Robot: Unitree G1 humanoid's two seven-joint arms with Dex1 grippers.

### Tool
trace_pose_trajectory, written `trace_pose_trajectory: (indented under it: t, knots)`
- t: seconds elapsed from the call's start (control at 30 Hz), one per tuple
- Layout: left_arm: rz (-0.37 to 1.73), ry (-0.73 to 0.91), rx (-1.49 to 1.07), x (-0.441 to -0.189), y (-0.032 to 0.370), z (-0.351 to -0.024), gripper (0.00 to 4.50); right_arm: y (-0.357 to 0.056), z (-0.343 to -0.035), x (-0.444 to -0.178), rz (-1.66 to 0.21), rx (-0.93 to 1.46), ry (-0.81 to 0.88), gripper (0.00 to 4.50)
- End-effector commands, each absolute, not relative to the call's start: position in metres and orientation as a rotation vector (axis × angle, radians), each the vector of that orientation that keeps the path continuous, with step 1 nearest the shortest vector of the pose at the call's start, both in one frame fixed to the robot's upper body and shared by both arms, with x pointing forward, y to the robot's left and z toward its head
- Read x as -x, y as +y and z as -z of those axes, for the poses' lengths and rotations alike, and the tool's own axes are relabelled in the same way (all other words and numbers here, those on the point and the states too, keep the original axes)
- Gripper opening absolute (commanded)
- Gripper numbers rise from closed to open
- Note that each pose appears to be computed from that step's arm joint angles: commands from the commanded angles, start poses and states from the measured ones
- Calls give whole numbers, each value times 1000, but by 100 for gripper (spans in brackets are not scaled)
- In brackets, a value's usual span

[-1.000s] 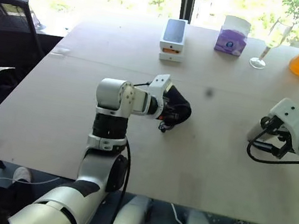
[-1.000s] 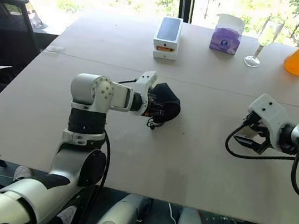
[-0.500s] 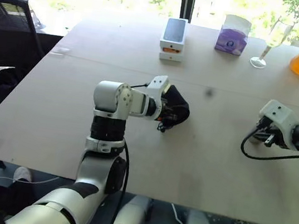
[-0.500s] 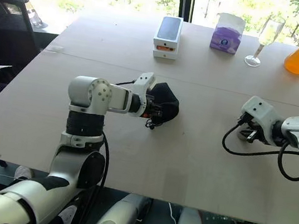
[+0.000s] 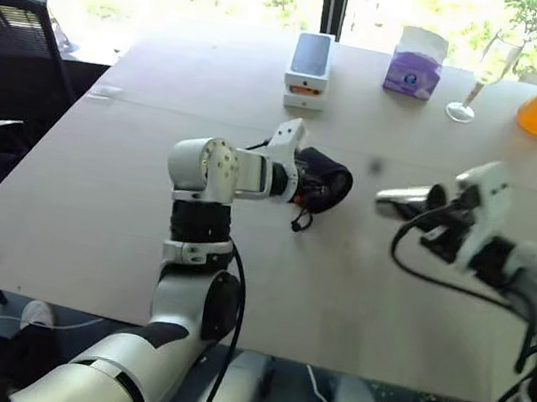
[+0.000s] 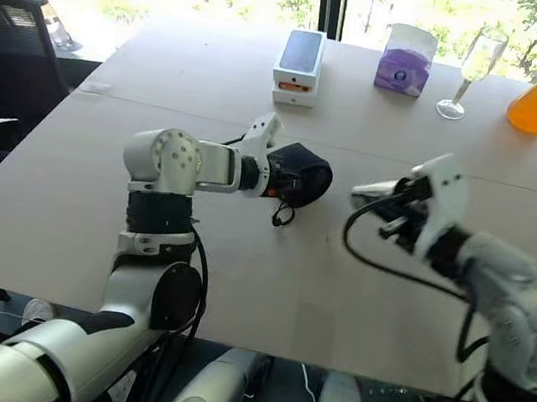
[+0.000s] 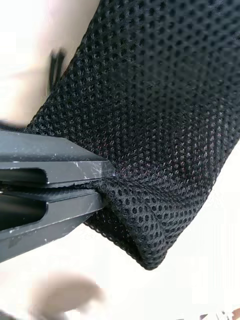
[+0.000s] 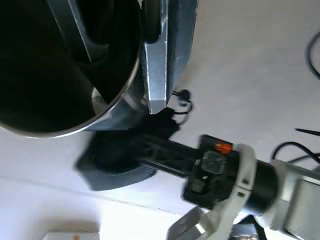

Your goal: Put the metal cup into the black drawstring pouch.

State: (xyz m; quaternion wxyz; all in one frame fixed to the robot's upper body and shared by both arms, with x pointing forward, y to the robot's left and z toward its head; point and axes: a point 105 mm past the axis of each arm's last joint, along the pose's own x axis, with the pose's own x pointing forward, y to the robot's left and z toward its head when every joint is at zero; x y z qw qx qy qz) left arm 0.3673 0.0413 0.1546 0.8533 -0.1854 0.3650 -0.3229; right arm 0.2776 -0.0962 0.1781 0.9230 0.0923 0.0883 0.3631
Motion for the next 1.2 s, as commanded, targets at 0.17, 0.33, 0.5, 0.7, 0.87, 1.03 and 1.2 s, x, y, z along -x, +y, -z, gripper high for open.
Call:
trace_pose_trajectory:
  t: [0.17, 0.33, 0.5, 0.7, 0.87, 1.03, 1.2]
  knots:
    - [776, 749, 369, -363, 28, -176, 0, -86, -191, -291, -653, -374, 38, 4]
    - [798, 751, 349, -361, 26, -178, 0, -76, -188, -299, -669, -481, 28, 4]
    - [838, 736, 353, -358, 22, -184, 0, -70, -167, -305, -664, -445, 85, 4]
    - [855, 724, 360, -357, 22, -187, 0, -59, -150, -305, -704, -304, 122, 4]
    - [888, 719, 365, -354, 19, -190, 0, -47, -158, -307, -763, -339, 41, 4]
    - [908, 721, 403, -353, 17, -193, 0, -47, -165, -317, -741, -400, -23, 4]
    - [909, 739, 490, -357, 18, -196, 0, -50, -174, -330, -680, -493, -107, 4]
